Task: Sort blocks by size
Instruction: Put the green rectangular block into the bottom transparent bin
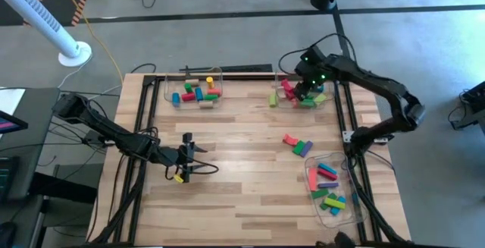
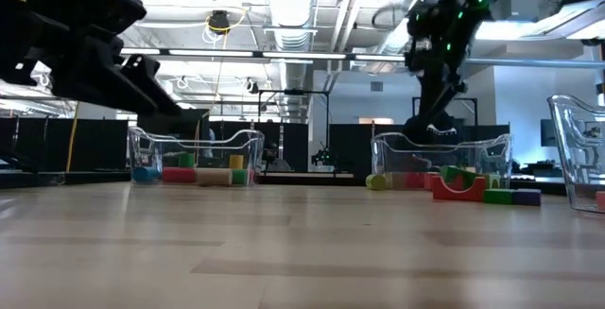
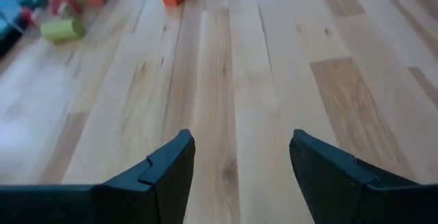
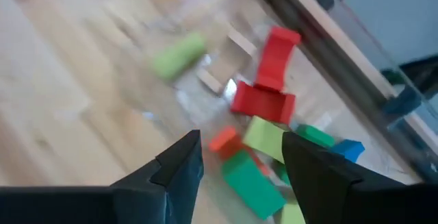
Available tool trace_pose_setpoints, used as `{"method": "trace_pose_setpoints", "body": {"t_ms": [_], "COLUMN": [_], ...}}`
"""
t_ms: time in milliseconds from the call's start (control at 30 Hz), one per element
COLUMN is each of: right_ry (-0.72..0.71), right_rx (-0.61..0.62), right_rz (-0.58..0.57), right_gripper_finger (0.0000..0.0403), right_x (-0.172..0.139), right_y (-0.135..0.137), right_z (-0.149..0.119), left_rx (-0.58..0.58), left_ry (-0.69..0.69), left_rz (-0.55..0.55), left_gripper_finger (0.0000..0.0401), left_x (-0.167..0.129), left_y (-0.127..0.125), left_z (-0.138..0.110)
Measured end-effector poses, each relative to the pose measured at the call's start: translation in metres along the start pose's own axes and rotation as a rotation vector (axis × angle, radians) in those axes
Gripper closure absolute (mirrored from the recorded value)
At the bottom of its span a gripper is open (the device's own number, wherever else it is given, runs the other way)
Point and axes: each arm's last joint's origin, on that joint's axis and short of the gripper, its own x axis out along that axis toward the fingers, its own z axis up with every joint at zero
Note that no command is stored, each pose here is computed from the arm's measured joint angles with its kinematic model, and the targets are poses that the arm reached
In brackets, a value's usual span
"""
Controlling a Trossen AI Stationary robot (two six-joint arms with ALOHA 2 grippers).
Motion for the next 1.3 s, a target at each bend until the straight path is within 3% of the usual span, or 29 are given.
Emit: {"method": "trace_pose_setpoints", "body": {"t_ms": [133,267,467,667,867,1100,1300], "right_ry": [0.000,0.172,0.369,0.565,0.690,0.774,0.731], "right_rx": [-0.053,-0.102,-0.189,-0.233,-0.257,-0.136,-0.071], "right_rz": [0.053,0.103,-0.055,-0.083,-0.151,-0.241,-0.230], "right_gripper_finger": [0.0174,0.0174,0.0175,0.0182,0.0194,0.0209,0.0219], "right_x": [-0.023,-0.030,-0.022,0.009,0.034,0.050,0.064], "right_y": [0.032,0.071,0.121,0.150,0.153,0.126,0.114], "right_z": [-0.010,-0.031,-0.056,-0.069,-0.073,-0.099,-0.120], "left_rx": [0.047,0.105,0.131,0.134,0.187,0.233,0.262], "left_ry": [-0.041,-0.069,-0.092,-0.092,-0.093,-0.094,-0.135], "left_rz": [-0.001,0.003,0.012,-0.049,-0.051,-0.051,-0.045], "left_gripper_finger": [0.0172,0.0172,0.0172,0.0172,0.0172,0.0172,0.0172], "left_x": [0.000,0.000,0.001,0.003,0.003,0.003,0.002], "left_y": [0.000,0.000,0.004,0.005,0.005,0.005,0.005], "left_z": [0.004,0.007,0.010,0.010,0.010,0.010,0.014]}}
